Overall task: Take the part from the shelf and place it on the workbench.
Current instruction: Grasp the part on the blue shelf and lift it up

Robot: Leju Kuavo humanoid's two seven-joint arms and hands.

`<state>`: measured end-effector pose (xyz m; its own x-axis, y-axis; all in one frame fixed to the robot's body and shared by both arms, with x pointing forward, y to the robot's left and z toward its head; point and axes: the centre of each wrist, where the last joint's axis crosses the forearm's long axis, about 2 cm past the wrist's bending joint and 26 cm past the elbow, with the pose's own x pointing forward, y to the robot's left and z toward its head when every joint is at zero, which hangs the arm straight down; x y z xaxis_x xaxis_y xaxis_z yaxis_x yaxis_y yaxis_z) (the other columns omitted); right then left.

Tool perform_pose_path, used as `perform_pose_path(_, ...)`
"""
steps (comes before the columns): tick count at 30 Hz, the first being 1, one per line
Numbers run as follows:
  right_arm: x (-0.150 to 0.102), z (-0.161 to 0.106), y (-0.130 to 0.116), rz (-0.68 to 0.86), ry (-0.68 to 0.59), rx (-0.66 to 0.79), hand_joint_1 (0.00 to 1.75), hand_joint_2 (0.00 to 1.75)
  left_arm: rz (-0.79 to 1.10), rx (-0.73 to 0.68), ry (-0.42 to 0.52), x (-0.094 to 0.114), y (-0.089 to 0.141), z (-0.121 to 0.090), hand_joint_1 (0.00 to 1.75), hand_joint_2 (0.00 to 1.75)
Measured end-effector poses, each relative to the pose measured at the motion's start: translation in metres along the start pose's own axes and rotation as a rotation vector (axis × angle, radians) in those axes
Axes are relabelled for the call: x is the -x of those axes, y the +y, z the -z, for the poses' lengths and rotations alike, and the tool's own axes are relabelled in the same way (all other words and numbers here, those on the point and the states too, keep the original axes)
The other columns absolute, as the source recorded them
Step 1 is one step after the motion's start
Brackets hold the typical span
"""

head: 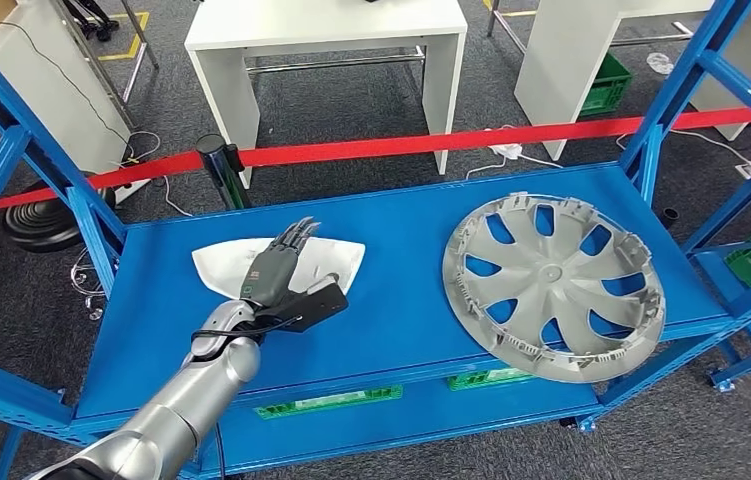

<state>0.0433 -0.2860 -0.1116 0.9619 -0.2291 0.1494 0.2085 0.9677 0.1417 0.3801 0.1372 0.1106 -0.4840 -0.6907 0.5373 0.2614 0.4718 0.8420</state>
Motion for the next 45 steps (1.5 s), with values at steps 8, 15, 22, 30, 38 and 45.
perform_pose_path(8, 0.0, 0.0, 0.0, 0.001, 0.006, 0.002, 0.0, 0.0, 0.077, -0.078, 0.013, -0.006, 0.004, 0.003, 0.0, 1.75)
perform_pose_path(15, -0.001, 0.0, 0.0, -0.023, 0.006, -0.001, 0.0, 0.0, 0.117, -0.027, 0.069, -0.01, 0.008, 0.01, 0.0, 1.75)
perform_pose_path(22, -0.002, 0.0, 0.001, -0.037, -0.01, -0.007, 0.0, 0.0, 0.196, 0.066, 0.116, -0.013, 0.014, 0.019, 0.0, 1.75)
perform_pose_path(30, -0.004, 0.0, 0.001, -0.039, 0.007, -0.003, 0.0, 0.0, 0.227, 0.156, 0.169, -0.011, 0.014, 0.021, 0.0, 1.75)
perform_pose_path(38, -0.004, 0.0, 0.001, -0.048, 0.015, -0.001, 0.0, 0.0, 0.251, 0.178, 0.229, -0.009, 0.025, 0.027, 0.0, 1.75)
perform_pose_path(45, -0.005, 0.0, 0.001, -0.051, -0.008, -0.004, 0.0, 0.0, 0.262, 0.199, 0.254, -0.008, 0.045, 0.037, 0.0, 1.75)
